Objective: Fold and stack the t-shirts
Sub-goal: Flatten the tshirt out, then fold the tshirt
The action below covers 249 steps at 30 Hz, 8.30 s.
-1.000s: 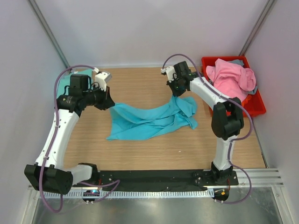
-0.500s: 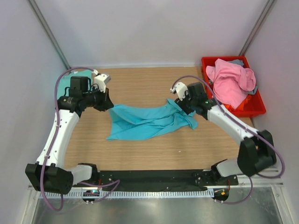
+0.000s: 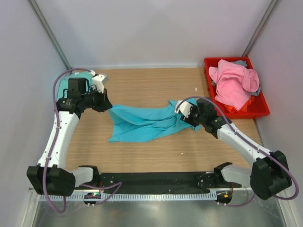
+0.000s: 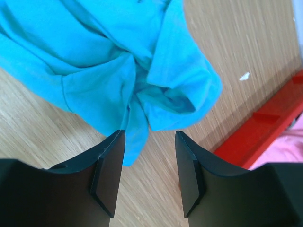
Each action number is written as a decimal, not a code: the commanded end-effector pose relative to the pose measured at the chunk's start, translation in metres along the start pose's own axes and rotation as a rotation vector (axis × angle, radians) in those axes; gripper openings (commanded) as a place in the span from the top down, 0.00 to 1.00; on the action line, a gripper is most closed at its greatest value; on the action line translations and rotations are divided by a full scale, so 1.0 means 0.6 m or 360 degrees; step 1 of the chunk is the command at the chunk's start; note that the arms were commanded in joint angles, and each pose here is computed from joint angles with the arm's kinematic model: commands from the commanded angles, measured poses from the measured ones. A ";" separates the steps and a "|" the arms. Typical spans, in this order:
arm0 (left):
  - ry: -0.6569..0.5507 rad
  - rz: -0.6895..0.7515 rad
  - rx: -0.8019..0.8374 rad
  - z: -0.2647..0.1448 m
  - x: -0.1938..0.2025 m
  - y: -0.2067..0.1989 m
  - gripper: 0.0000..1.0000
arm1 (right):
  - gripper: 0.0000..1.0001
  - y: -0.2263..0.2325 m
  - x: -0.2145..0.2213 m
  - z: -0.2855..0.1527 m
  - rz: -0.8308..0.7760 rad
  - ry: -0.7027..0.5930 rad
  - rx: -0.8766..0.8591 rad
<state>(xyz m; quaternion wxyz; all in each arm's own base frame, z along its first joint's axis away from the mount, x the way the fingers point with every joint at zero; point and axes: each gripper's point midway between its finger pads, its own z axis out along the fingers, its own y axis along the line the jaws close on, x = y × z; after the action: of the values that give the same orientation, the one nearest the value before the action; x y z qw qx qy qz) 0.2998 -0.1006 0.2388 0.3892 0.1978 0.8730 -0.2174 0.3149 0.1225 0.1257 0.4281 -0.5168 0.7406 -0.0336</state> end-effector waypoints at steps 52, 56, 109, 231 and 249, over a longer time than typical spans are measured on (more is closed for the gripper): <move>-0.0147 -0.0122 -0.0024 -0.023 -0.011 0.030 1.00 | 0.75 -0.020 -0.051 0.104 -0.0323 -0.0036 -0.0265; -0.0154 -0.0122 -0.0032 -0.025 -0.010 0.032 1.00 | 0.78 -0.020 -0.054 0.110 -0.0310 -0.0034 -0.0290; -0.0920 0.0326 -0.0104 -0.293 -0.321 -0.081 1.00 | 0.99 -0.396 -0.375 -0.527 0.0672 -0.1118 0.1020; 0.0112 0.0322 -0.0649 0.249 -0.064 0.384 1.00 | 0.99 -0.493 -0.062 0.212 0.0616 -0.0215 0.0729; -0.0008 0.0333 -0.0758 0.289 -0.132 0.427 1.00 | 0.99 -0.544 -0.085 0.255 0.0660 -0.0258 0.0761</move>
<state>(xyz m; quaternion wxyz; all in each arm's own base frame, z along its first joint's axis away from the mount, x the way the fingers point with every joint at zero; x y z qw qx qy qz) 0.5638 0.0070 0.1006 0.4018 0.1898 0.8956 0.0196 0.6596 0.0744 0.1884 0.5639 -0.2571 0.7817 -0.0702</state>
